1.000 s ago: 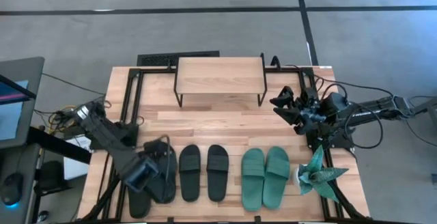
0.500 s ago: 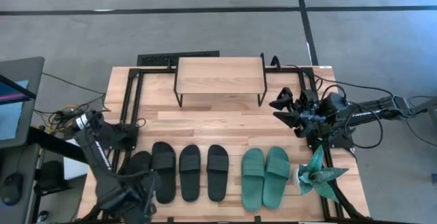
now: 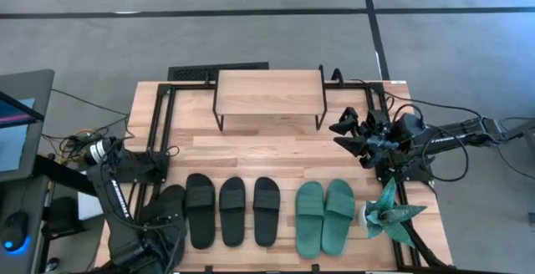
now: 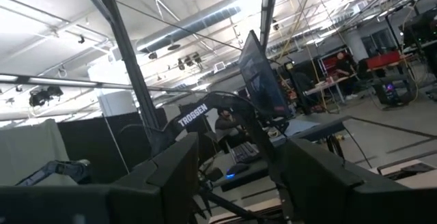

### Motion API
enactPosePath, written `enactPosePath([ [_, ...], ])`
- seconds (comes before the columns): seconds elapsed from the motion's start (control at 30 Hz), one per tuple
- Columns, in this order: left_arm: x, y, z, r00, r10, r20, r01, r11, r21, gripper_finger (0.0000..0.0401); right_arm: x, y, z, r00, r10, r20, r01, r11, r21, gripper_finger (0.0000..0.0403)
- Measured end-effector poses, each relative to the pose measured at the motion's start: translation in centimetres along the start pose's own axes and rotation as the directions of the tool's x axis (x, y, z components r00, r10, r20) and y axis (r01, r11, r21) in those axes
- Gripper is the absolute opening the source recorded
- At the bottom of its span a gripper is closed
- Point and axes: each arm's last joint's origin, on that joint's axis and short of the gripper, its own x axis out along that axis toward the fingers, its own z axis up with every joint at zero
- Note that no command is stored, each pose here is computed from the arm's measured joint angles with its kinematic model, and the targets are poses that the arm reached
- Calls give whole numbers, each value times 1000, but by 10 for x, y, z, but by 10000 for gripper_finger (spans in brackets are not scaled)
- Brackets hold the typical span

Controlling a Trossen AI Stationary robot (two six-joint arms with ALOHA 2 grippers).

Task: Pick and place slides into the shelf
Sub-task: Put the black slipper on the shelf

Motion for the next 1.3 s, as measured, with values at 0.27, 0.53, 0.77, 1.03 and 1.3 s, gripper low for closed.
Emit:
enactPosePath([
  [0.27, 19, -3, -3, 999, -8, -43, 4, 996, -93, 56, 0, 0, 0, 1000, -1, -3, 1, 1000, 0, 201],
  [0.53, 29, -1, -4, 999, 23, -40, -25, 998, -62, 83, 0, -1, -2, 1000, -9, -24, 9, 1000, -1, 201],
  [0.77, 31, 1, -5, 998, 42, 37, -43, 999, 31, 140, 0, -1, -3, 1000, -9, -26, 9, 1000, -1, 201],
  [1.03, 52, 8, -10, 993, 110, -34, -109, 993, 41, 162, 0, -1, -4, 999, -13, -37, 13, 1000, -1, 201],
  [1.3, 74, 10, -13, 994, 111, -22, -109, 992, 66, 162, 0, -1, -4, 999, -13, -37, 13, 1000, -1, 201],
])
